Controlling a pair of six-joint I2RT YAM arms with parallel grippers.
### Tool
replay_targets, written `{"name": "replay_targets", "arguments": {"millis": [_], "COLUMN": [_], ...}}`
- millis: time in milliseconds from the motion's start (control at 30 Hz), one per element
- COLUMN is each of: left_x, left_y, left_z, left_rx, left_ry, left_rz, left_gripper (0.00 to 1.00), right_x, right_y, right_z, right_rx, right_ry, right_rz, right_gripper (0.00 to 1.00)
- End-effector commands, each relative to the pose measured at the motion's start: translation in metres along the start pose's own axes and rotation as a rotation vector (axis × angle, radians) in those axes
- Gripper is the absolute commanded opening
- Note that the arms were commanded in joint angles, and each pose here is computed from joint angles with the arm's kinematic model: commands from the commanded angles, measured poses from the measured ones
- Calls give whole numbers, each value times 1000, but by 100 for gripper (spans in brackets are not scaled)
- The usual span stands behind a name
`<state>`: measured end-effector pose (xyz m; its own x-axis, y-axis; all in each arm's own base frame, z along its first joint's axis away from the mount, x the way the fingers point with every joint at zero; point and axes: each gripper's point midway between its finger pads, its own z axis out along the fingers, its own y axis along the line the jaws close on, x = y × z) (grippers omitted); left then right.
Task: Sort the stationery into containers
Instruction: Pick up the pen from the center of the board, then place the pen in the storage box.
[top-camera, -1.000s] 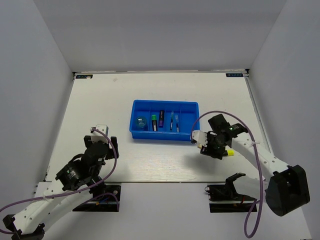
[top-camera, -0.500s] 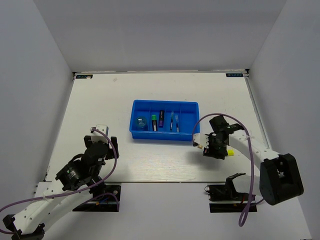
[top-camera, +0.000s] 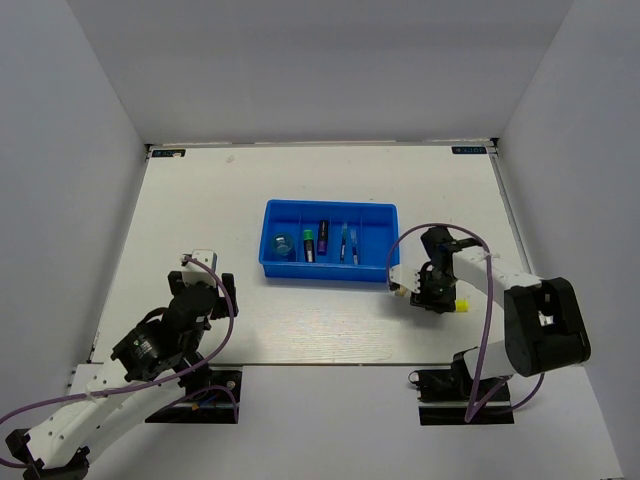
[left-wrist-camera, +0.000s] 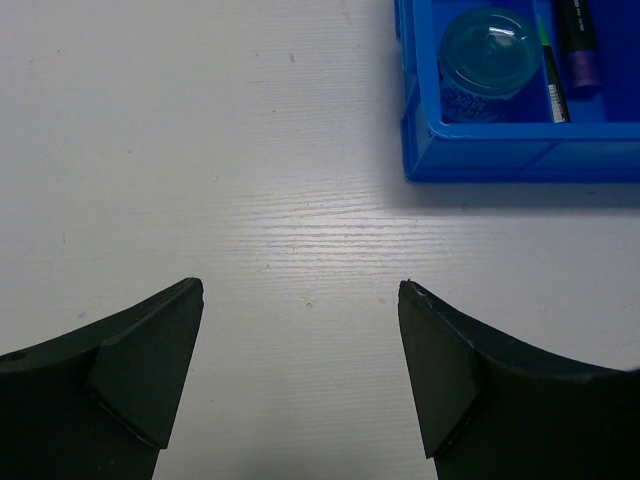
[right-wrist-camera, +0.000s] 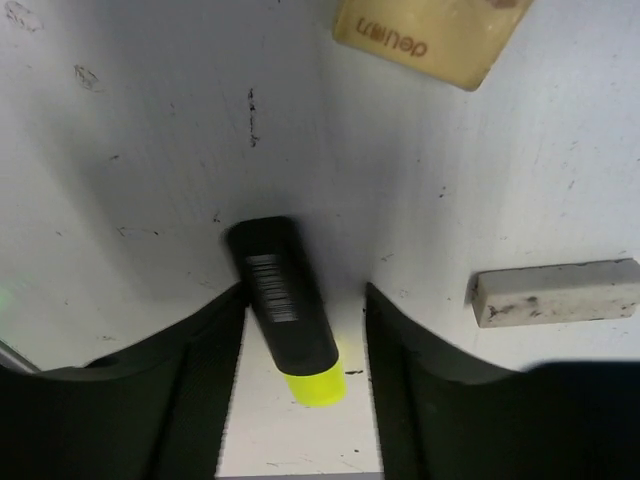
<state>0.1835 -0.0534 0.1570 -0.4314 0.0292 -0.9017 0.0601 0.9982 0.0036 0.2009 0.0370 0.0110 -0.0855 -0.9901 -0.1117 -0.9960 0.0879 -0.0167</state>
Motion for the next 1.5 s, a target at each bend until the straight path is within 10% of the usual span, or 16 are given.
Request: {"name": "replay_targets", "arguments": {"millis": [0,267,433,700,967,1467], "left_x": [0,0,-1,0,1,5], "left_y": [1,1,0,-1,0,5], "left_z": [0,0,1,2,3,7], "left_rx": [-2,-3,-3,3,-7,-48], "left_ry": [1,2,1,-6,-4,27], "left_rz": [1,2,4,5,17,63], "left_gripper": [89,89,89,89,89,89], "right_x": [0,-2,-51,-165,-311,-380], "right_y": [11,35,37,2,-89,-172], "right_z": [7,1,-63,-161,-212,-115], "right_rx": [-53,-90,-92,-112,-182,-183], "right_ry": [-18,-56,-295,-703,-945,-985], "right_rz": [-14,3,-17,81,532,921], "right_gripper": [50,12,0,0,0,0]}}
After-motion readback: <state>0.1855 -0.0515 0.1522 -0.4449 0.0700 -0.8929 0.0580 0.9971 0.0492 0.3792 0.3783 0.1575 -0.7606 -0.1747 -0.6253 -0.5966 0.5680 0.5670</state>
